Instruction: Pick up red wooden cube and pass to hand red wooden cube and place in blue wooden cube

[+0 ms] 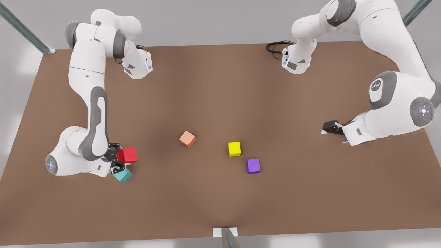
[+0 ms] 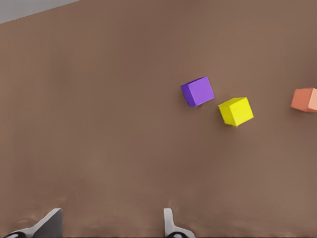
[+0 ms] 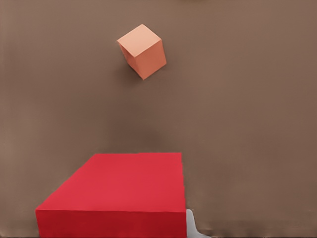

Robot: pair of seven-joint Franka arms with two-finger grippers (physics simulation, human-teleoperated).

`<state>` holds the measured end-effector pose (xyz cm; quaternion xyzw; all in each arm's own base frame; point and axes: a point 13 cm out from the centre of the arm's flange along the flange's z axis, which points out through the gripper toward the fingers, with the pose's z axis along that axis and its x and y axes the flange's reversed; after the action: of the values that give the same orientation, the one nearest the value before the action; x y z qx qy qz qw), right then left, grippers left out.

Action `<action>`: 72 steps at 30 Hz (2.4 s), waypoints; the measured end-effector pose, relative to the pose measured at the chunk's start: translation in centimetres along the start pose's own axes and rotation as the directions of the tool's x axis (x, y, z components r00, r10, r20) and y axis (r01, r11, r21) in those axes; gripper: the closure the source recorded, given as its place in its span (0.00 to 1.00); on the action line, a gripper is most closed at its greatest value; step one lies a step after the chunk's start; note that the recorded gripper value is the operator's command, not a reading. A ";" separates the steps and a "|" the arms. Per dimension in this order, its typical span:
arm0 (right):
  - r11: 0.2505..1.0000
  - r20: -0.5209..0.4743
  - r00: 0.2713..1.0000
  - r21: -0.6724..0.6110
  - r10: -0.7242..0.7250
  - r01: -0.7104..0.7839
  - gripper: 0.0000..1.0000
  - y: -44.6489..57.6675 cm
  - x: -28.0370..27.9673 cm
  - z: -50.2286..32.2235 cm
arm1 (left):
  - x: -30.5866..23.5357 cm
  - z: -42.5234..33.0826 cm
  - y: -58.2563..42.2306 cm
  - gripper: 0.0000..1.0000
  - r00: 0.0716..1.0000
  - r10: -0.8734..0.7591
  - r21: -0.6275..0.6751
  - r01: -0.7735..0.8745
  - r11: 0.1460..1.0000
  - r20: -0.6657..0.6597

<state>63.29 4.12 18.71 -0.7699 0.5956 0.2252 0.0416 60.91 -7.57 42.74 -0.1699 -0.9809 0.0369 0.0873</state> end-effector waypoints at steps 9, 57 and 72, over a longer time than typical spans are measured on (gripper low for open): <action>0.999 -0.248 0.968 -0.037 -0.034 0.025 0.56 0.2 6.9 -0.8 | 8.2 0.6 -0.7 0.00 0.985 -0.104 -0.076 0.094 0.993 -0.136; 0.985 -0.373 0.922 0.089 -0.104 0.147 0.00 -6.0 8.1 3.1 | 9.1 1.6 0.4 0.00 0.963 -0.205 -0.012 0.206 0.979 -0.173; 0.995 -0.352 0.936 0.081 -0.029 0.062 0.00 -1.0 6.9 -5.7 | 9.1 1.7 0.4 0.00 0.962 -0.209 -0.013 0.210 0.978 -0.177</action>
<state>67.24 -3.62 20.85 -0.8085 0.5853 0.0561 -0.0249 52.29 -4.18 42.51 -0.0677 -0.9816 0.0150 0.1780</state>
